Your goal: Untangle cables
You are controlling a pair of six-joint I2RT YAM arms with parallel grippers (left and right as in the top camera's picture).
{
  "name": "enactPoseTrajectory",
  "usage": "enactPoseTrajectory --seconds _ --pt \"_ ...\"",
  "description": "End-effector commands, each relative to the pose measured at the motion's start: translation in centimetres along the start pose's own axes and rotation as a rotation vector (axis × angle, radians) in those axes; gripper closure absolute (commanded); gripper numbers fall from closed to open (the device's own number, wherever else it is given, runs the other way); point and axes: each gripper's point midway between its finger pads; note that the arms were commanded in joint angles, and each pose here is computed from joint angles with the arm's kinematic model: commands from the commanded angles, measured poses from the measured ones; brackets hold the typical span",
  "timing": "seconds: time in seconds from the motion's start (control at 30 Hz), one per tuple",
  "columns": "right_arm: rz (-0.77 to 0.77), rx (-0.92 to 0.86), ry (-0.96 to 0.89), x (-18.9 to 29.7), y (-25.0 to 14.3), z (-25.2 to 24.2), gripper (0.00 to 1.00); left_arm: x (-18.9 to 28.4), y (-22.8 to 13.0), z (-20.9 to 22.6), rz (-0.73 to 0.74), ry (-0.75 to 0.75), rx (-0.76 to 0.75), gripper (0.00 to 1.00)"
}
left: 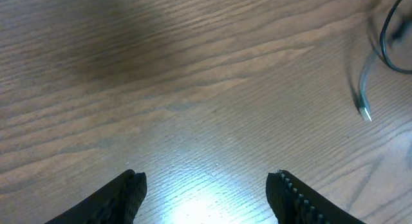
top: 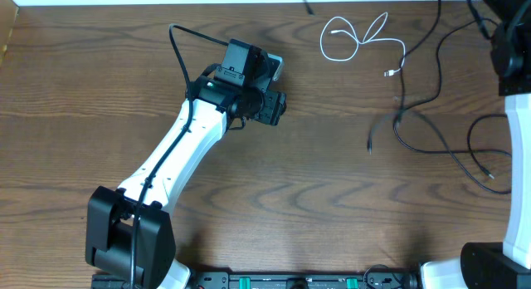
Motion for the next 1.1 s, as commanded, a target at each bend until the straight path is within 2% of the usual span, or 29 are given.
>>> enactPoseTrajectory --seconds 0.0,0.13,0.37,0.47,0.7,0.83,0.9,1.0,1.07 --pt "-0.071 -0.006 0.035 0.9 2.7 0.8 0.99 -0.5 -0.7 0.4 0.023 0.015 -0.015 0.35" --pt "-0.18 -0.022 0.093 1.8 6.0 1.8 0.99 -0.5 -0.7 0.4 0.025 0.015 -0.015 0.35" --pt "-0.271 -0.009 0.106 3.0 8.8 1.8 0.99 -0.5 -0.7 0.4 0.024 0.015 -0.016 0.35" --pt "-0.332 0.007 0.192 4.1 10.7 3.2 0.99 -0.5 -0.7 0.4 0.024 0.014 -0.023 0.35" --pt "-0.35 0.003 0.196 4.5 11.3 3.2 0.99 -0.9 -0.9 0.5 0.035 0.015 -0.02 0.35" --pt "-0.205 -0.023 0.135 3.1 7.6 2.1 0.99 -0.9 -0.9 0.5 0.035 0.015 -0.02 0.35" --pt "-0.033 -0.026 0.043 2.1 3.0 0.5 0.99 -0.9 -0.5 0.9 0.02 0.037 -0.023 0.35" --pt "0.225 0.009 -0.105 2.1 -3.5 -2.0 0.99 -0.5 0.8 2.7 -0.031 0.147 -0.029 0.36" --pt "0.29 0.008 -0.153 2.4 -5.0 -2.7 0.99 0.0 1.6 2.7 -0.053 0.154 -0.032 0.36"
Point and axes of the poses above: each gripper's point midway between its finger pads, its own x axis back along the fingers, its own z axis along the line the jaws close on, y = z × x
